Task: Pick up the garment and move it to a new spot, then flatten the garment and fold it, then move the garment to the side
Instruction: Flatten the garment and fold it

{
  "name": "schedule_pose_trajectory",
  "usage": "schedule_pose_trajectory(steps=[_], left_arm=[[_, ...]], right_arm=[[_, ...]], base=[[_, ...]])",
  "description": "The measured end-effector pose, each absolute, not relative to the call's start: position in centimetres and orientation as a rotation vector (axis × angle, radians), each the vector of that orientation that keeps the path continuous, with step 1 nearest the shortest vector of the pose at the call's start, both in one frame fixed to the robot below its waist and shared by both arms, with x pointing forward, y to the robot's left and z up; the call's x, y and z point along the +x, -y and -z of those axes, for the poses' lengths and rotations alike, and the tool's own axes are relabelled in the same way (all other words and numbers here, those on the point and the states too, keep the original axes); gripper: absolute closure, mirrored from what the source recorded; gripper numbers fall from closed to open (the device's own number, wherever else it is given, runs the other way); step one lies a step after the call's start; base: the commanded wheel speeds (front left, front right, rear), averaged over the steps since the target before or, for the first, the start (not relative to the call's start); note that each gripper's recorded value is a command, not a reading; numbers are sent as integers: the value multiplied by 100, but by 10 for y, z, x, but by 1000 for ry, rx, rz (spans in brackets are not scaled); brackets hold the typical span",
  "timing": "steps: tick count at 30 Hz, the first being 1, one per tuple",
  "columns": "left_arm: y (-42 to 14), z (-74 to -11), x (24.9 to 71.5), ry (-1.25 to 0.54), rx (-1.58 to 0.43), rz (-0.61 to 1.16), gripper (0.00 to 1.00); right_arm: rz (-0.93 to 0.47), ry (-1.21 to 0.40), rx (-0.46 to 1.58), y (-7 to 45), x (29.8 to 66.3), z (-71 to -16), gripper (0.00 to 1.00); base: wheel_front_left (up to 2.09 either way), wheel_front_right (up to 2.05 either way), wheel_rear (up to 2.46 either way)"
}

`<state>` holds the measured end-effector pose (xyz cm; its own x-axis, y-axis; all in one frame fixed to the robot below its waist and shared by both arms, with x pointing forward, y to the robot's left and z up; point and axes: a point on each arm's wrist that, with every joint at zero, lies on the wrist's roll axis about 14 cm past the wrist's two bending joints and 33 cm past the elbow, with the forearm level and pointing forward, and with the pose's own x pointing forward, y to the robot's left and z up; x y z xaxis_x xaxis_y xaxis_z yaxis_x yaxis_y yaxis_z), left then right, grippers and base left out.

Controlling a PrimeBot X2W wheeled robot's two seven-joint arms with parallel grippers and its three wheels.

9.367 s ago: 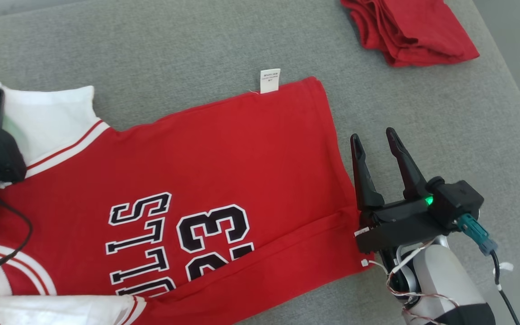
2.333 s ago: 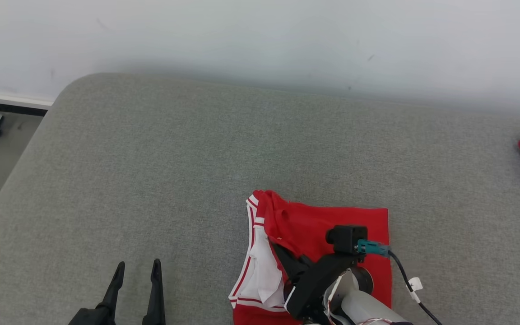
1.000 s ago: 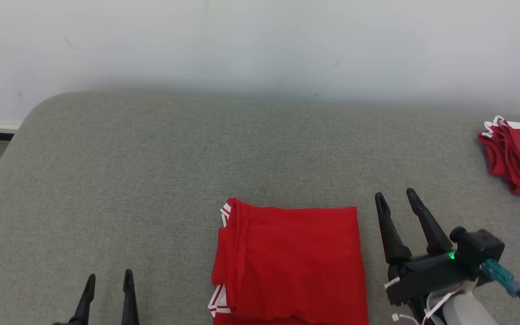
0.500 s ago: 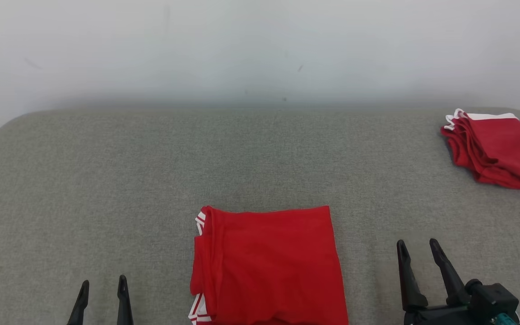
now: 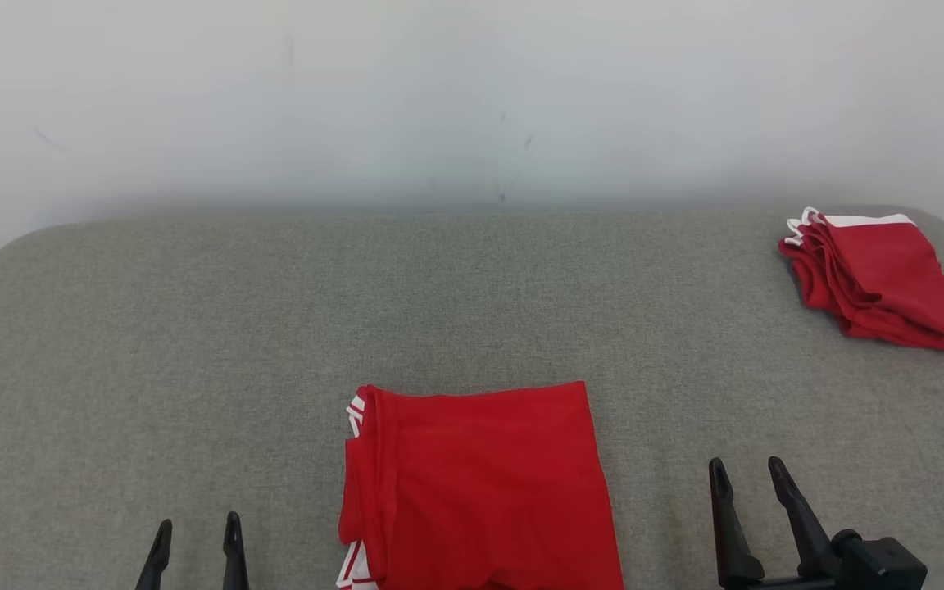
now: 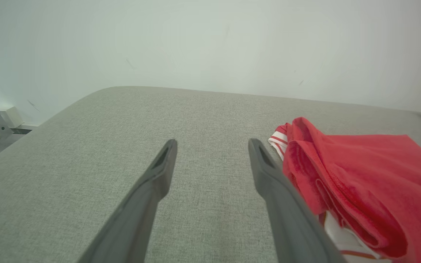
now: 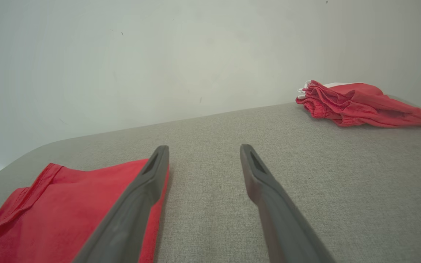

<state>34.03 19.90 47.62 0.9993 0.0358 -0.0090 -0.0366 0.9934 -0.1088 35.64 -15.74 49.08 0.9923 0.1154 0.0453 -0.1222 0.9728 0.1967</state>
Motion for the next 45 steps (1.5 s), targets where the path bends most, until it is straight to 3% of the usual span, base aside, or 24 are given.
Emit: schedule_pose_trajectory(steps=[45], left_arm=[[-201,-474,333,-14,-74,-36,0]], right_arm=[[-152,22,159,147,357,-488,0]], base=[[0,0,0]])
